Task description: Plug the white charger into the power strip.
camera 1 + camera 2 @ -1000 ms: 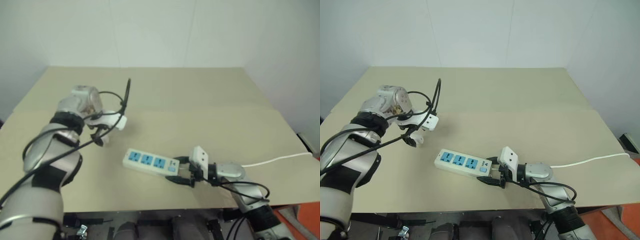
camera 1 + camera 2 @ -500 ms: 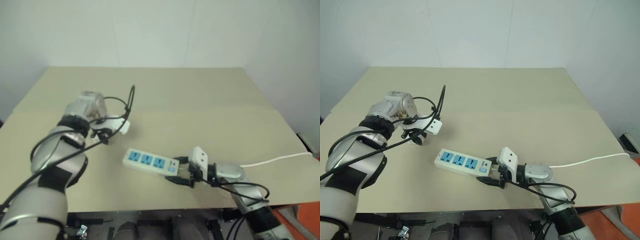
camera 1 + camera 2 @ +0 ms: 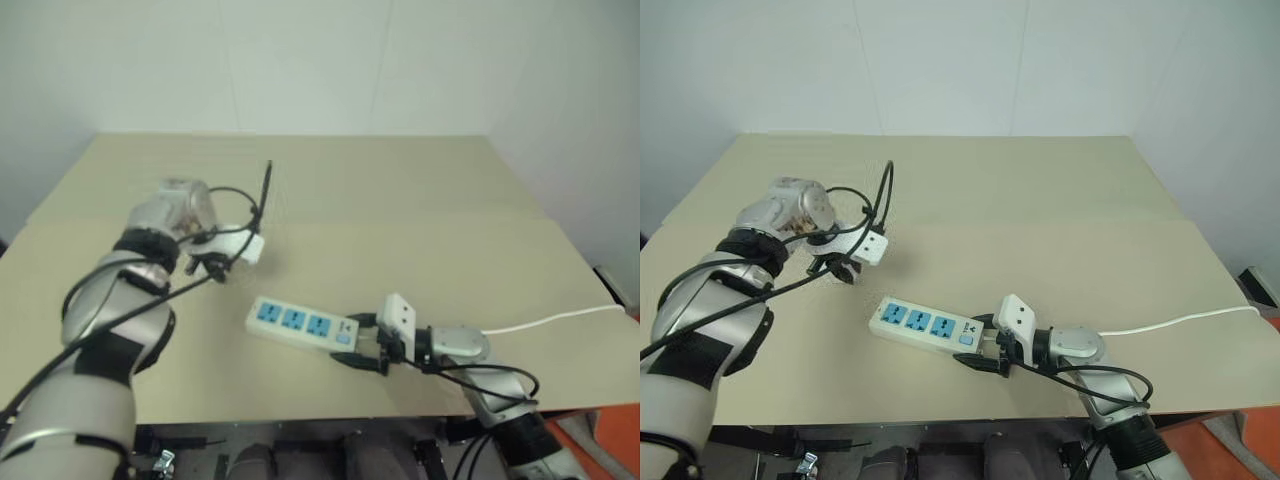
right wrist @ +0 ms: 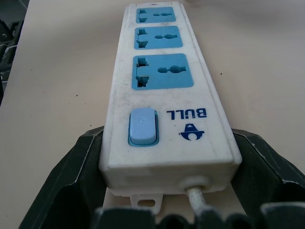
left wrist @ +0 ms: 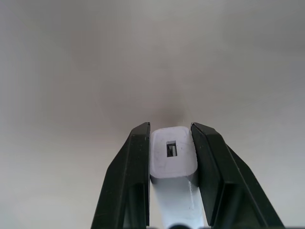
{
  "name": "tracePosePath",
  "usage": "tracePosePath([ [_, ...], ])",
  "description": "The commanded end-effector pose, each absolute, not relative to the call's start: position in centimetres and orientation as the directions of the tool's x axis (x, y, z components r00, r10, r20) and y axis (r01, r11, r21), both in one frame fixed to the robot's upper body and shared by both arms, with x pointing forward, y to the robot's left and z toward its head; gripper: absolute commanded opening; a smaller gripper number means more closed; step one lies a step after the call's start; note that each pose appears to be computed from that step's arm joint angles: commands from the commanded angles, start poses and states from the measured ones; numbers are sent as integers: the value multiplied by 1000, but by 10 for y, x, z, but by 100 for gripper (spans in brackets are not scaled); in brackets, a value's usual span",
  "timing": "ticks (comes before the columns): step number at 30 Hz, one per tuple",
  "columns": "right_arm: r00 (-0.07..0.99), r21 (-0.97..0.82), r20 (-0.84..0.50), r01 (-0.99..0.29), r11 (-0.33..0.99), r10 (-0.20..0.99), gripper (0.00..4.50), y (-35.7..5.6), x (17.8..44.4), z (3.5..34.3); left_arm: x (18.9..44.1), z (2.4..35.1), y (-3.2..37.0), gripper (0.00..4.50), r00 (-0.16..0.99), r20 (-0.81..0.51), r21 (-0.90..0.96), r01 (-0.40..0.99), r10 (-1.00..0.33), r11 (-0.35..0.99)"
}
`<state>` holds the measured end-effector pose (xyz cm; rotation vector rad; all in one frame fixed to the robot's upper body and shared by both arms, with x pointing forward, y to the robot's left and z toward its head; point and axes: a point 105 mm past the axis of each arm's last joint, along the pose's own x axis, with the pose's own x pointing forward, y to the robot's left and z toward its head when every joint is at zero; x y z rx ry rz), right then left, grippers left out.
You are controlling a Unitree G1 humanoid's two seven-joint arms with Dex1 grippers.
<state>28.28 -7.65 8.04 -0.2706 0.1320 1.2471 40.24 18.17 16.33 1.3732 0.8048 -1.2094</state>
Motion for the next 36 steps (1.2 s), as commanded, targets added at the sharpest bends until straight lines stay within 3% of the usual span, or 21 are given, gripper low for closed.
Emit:
tracePosePath([
  [1,282,-131,-256,-958,256,925,343,-74,281,81,403,233,155,100,363,-830,460,875,-423,-150],
  [6,218,-134,-260,-973,188,941,343,-73,285,84,381,282,143,100,347,-666,514,855,-660,-68],
  [10,175,-121,-279,-982,146,944,343,-74,293,81,362,296,140,100,293,-496,499,867,-817,9],
  [15,127,-123,-290,-988,95,949,343,-73,304,82,333,277,139,100,147,-291,370,928,-945,30],
  [20,90,-134,-297,-990,52,951,343,-73,311,82,306,248,133,100,24,-211,241,970,-977,-29],
  [22,91,-135,-303,-990,52,949,343,-71,315,81,298,242,130,100,-37,-119,230,971,-992,-63],
  [27,82,-133,-289,-990,45,954,343,-63,318,79,301,220,122,100,-34,-25,162,986,-999,-37],
  [36,64,-131,-277,-991,28,959,343,-55,307,73,306,191,108,100,-79,12,206,976,-997,-74],
])
